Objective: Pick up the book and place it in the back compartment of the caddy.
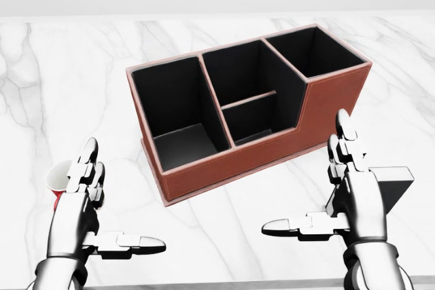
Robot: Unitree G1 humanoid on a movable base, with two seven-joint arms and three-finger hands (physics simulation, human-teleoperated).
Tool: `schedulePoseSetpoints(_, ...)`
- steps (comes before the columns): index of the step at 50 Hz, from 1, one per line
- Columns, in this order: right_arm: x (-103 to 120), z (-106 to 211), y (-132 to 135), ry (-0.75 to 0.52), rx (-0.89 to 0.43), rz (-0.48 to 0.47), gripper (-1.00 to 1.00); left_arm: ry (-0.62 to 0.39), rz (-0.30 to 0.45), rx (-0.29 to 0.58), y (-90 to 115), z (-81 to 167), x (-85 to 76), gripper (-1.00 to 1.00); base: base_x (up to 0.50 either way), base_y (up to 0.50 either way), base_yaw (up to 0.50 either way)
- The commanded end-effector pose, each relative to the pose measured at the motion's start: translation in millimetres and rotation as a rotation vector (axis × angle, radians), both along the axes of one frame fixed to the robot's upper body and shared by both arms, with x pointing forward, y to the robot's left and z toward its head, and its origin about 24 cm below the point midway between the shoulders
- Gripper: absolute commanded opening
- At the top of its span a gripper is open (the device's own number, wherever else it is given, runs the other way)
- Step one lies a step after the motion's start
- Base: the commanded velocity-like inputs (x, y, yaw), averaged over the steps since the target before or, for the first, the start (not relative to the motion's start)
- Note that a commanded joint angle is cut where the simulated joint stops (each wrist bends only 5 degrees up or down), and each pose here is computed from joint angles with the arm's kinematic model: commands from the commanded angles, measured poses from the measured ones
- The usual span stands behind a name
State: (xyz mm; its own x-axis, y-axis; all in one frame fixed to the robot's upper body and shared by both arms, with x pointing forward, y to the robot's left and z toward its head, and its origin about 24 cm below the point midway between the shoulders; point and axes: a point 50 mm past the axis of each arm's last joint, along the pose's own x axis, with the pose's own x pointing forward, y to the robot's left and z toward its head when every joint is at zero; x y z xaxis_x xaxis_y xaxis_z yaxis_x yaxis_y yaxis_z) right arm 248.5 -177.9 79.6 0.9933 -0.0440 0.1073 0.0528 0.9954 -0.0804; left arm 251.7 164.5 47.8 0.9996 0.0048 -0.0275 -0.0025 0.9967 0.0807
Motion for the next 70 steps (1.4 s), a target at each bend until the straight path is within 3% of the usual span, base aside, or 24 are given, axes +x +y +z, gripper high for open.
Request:
schedulePoseSetpoints(1, 0, -1, 1, 0.004, 0.0, 0.001, 1.0, -0.005, -0.002, 0.0, 0, 1, -0.4, 1.0, 0.0, 0.0, 0.0)
schedulePoseSetpoints(10, 0, 1, 0, -0.003, 0.003, 0.001, 1.0, -0.003, -0.002, -0.001, 0, 1, -0.1, 1.0, 0.0, 0.0, 0.0)
schedulePoseSetpoints(13, -8, 8, 3, -0.042, 0.095, 0.102, 1.0, -0.005, -0.002, -0.001, 0, 1, -0.1, 1.0, 0.1, 0.0, 0.0)
schedulePoseSetpoints(28, -2, 1, 0, -0.005, 0.043, 0.043, 1.0, 0.0, -0.004, -0.001, -1, 0, -0.5, 1.0, 0.5, 0.0, 0.0)
schedulePoseSetpoints(31, 2, 0, -3, 0.001, 0.011, -0.007, 1.0, 0.0, -0.005, 0.0, -1, 0, -0.6, 1.0, 0.46, 0.0, 0.0)
schedulePoseSetpoints(41, 1, 13, -8, -0.056, 0.012, -0.028, 1.0, 0.004, -0.003, -0.002, 0, -1, 0.3, 1.0, 0.0, 0.0, 0.0)
schedulePoseSetpoints(49, 3, 22, -22, -0.08, -0.065, -0.066, 1.0, -0.005, 0.004, -0.003, 2, 1, 1.4, 1.0, 0.0, 0.0, 0.0)
schedulePoseSetpoints(67, 4, 25, -35, -0.08, -0.132, -0.117, 1.0, -0.004, 0.005, -0.003, 3, 1, 1.3, 1.0, 0.0, 0.0, 0.0)
schedulePoseSetpoints(70, -5, 38, -31, -0.147, -0.032, -0.005, 1.0, -0.002, 0.005, -0.003, 3, 1, 1.2, 1.0, 0.0, 0.0, 0.0)
